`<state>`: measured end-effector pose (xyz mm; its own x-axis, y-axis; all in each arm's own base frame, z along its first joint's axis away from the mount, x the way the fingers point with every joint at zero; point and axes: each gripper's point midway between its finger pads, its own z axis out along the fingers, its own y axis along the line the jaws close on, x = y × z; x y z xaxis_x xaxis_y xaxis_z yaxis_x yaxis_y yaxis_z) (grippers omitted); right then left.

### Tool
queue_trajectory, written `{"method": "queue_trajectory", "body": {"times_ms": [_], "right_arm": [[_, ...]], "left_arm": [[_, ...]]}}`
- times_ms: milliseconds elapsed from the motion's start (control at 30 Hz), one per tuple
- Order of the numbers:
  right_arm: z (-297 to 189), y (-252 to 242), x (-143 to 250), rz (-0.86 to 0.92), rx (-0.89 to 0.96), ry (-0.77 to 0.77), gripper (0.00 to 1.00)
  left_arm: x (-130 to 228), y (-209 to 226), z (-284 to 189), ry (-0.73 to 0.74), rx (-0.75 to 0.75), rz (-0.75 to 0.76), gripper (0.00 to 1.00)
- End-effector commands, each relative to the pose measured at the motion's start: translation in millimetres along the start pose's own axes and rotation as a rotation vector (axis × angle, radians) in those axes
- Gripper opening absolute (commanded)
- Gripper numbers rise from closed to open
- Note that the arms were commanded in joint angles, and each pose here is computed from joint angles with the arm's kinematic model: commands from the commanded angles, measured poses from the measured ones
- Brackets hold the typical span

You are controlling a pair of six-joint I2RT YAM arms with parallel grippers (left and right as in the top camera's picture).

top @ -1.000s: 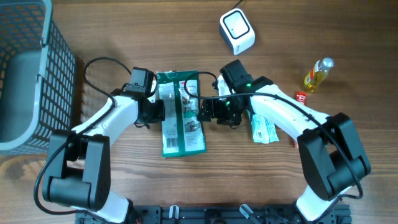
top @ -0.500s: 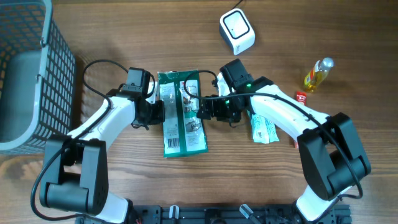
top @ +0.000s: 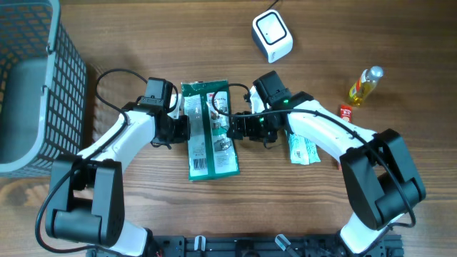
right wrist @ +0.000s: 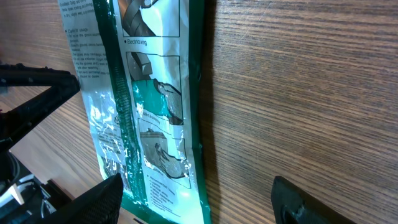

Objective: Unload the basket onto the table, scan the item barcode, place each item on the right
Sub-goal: 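Hold the glove pack with both grippers and lift it slightly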

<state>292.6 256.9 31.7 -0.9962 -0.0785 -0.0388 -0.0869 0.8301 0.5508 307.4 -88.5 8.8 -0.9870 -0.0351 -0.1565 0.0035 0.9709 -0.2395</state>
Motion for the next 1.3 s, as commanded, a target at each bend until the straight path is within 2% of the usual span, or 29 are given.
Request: {"method": "queue_trajectory", "body": {"times_ms": [0, 800, 933, 1100, 1267], "right_arm": [[4, -6, 1, -0.017, 0.019, 0.002, 0.76], [10, -11, 6, -0.016, 0.018, 0.001, 0.76], [14, -14, 7, 0.005, 0.013, -0.008, 0.76], [15, -14, 6, -0.001, 0.009, -0.016, 0.76], [15, -14, 6, 0.000, 0.009, -0.015, 0.76]], "left_arm": [[1, -3, -3, -0.006, 0.021, 0.019, 0.09], [14, 10, 21, 0.075, -0.024, -0.001, 0.09], [3, 19, 8, 0.060, -0.097, 0.003, 0.08], [-13, -1, -18, 0.038, -0.036, 0.007, 0.09], [-7, -2, -14, 0.068, -0.021, 0.002, 0.09]]}}
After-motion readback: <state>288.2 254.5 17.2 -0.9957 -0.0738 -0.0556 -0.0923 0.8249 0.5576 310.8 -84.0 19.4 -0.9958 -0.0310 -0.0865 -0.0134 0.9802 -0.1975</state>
